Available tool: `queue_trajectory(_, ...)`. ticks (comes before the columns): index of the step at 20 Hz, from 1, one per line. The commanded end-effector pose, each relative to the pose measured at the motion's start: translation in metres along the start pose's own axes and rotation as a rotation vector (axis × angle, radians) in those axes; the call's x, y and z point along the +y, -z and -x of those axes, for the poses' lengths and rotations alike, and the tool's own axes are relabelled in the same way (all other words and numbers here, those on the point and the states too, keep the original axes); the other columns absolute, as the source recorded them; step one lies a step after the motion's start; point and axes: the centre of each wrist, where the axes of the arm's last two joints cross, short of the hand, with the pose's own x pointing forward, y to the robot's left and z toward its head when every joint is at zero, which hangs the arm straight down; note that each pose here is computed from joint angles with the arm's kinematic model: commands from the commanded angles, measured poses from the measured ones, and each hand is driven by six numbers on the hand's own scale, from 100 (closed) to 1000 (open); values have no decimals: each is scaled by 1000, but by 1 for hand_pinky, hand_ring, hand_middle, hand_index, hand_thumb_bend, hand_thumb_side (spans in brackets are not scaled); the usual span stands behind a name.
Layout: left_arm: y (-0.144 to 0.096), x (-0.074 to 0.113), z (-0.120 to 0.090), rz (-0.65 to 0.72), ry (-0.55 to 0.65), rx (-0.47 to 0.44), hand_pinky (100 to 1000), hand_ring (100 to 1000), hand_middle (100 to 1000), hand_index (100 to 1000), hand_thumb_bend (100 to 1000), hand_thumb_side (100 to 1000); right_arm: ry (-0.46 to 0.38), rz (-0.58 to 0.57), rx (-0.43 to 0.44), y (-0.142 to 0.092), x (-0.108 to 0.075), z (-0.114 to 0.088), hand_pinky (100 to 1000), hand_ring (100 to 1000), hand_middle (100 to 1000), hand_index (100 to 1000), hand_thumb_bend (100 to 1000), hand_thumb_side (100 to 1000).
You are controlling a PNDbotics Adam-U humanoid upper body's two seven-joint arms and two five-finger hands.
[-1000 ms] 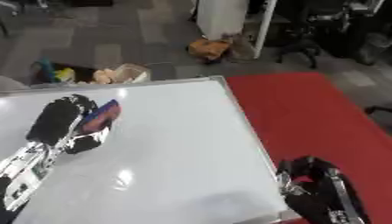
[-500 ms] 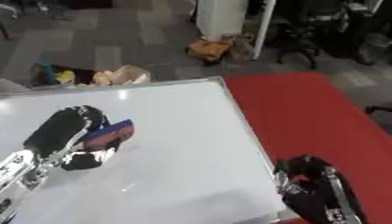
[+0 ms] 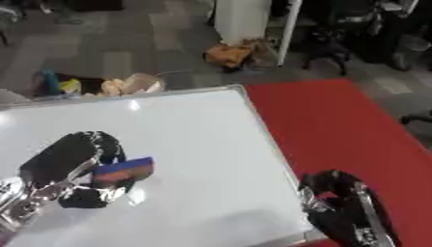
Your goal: Wipe the whiteboard clean with a brush.
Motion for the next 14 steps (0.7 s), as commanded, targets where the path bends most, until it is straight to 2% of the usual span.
queue_trajectory(1, -6, 9, 0, 42, -5, -34, 452, 488, 434, 583, 537, 482, -24, 4, -17, 2, -6, -4, 177, 474, 359, 486, 100, 109)
queue_trajectory(2, -8, 8, 0, 61, -12, -41, 463, 497, 445, 592, 583, 517, -24, 4, -17, 2, -6, -4, 177, 474, 359, 486, 100, 109)
queue_trajectory(4, -11, 5, 2, 95, -23, -50, 497, 528, 477, 618, 737, 641, -23, 5, -16, 2, -6, -4, 177, 474, 359, 486, 100, 110)
queue_trajectory(7, -15, 4, 3, 126, -40, -67, 517, 551, 501, 640, 841, 756, -24, 7, -15, 2, -6, -3, 177, 474, 358, 486, 100, 108)
queue_trajectory(10, -18, 12, 4, 93, -60, -69, 511, 553, 501, 639, 876, 806, -24, 9, -16, 2, -6, -3, 177, 474, 358, 486, 100, 109)
queue_trajectory(14, -23, 26, 4, 8, -103, -45, 497, 545, 493, 631, 884, 815, -23, 13, -14, 2, -6, -3, 177, 473, 358, 485, 100, 108)
